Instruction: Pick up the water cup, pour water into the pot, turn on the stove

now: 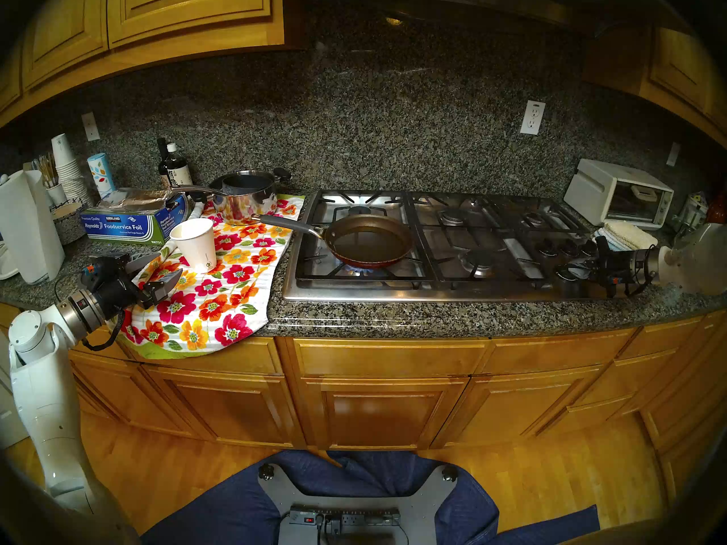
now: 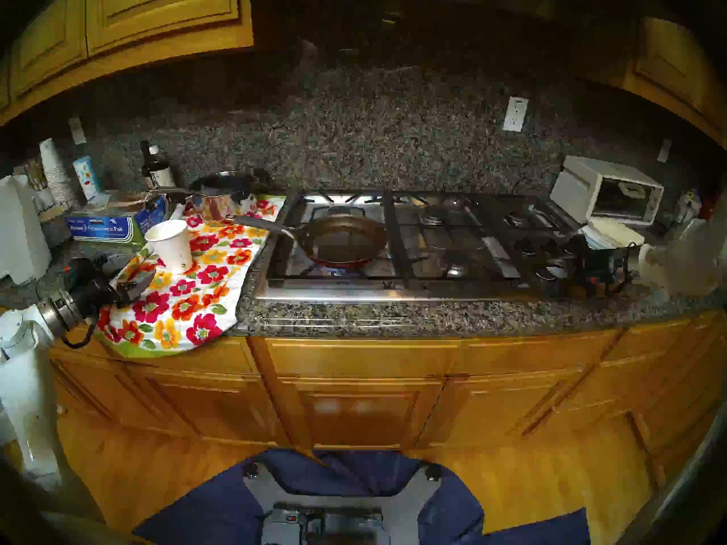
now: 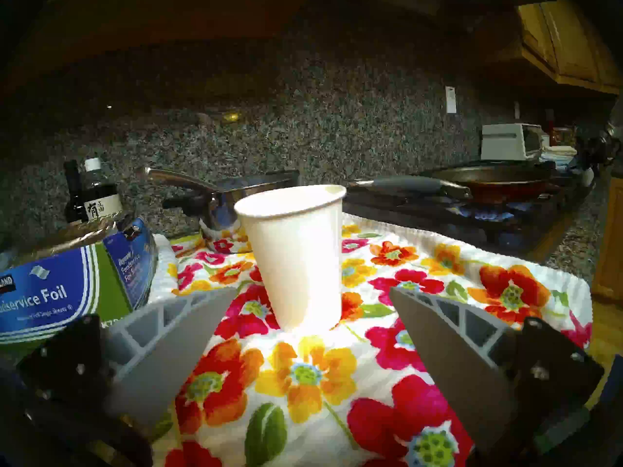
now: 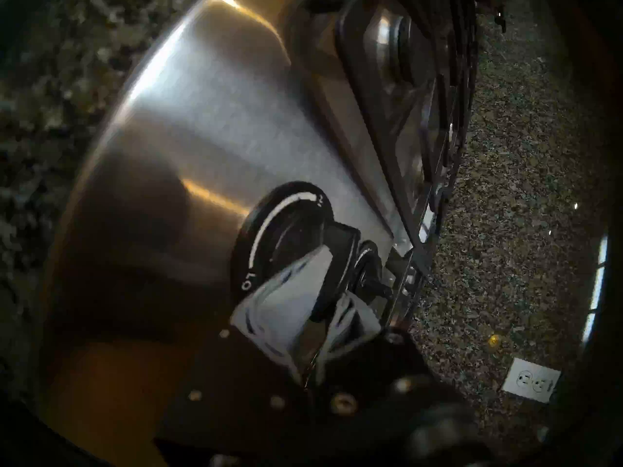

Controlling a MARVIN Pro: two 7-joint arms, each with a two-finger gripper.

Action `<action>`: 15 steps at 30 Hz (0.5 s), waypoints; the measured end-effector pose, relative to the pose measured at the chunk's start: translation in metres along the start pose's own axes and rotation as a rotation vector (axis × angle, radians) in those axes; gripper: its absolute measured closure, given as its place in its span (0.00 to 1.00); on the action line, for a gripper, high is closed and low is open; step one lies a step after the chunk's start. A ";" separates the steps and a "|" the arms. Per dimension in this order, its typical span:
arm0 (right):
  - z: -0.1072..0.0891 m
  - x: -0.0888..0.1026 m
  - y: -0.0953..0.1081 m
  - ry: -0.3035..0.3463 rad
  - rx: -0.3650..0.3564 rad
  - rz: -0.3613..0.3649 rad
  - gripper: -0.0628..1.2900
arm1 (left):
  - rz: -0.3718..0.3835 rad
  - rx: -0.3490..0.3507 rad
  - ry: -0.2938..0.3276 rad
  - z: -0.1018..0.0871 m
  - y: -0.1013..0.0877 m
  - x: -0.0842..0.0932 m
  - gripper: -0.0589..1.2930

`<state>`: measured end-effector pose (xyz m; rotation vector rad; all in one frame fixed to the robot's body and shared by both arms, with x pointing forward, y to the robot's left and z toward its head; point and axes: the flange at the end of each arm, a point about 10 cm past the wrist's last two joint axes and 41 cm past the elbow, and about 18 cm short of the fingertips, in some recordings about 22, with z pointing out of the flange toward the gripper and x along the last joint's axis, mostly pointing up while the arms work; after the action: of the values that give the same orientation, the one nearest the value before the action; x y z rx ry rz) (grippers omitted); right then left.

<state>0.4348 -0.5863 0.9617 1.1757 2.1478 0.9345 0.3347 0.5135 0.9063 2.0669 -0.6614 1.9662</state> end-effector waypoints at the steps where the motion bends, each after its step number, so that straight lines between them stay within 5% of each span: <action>1: -0.001 0.000 0.001 -0.001 0.003 -0.001 0.96 | 0.000 0.000 0.000 0.000 0.000 0.000 0.04; 2: -0.001 -0.001 0.001 -0.002 0.005 -0.002 0.95 | 0.000 0.000 0.000 0.000 0.000 0.000 0.04; 5: -0.009 -0.005 0.013 -0.014 0.002 -0.013 0.67 | 0.000 0.000 0.000 0.000 0.000 0.000 0.04; 6: -0.009 -0.006 0.014 -0.015 0.003 -0.015 0.67 | 0.000 0.000 0.000 0.000 0.000 0.000 0.04; 7: -0.011 -0.007 0.016 -0.017 0.007 -0.017 0.43 | 0.000 0.000 0.000 0.000 0.000 0.000 0.04; 8: -0.015 -0.009 0.018 -0.023 0.019 -0.023 0.33 | 0.000 0.000 0.000 0.000 0.000 0.000 0.04; 15: -0.035 -0.016 0.018 -0.038 0.085 -0.032 0.13 | 0.000 0.000 0.000 0.000 0.000 0.000 0.04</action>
<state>0.4274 -0.6048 0.9994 1.1855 2.1886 0.8086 0.3347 0.5136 0.9063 2.0671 -0.6615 1.9662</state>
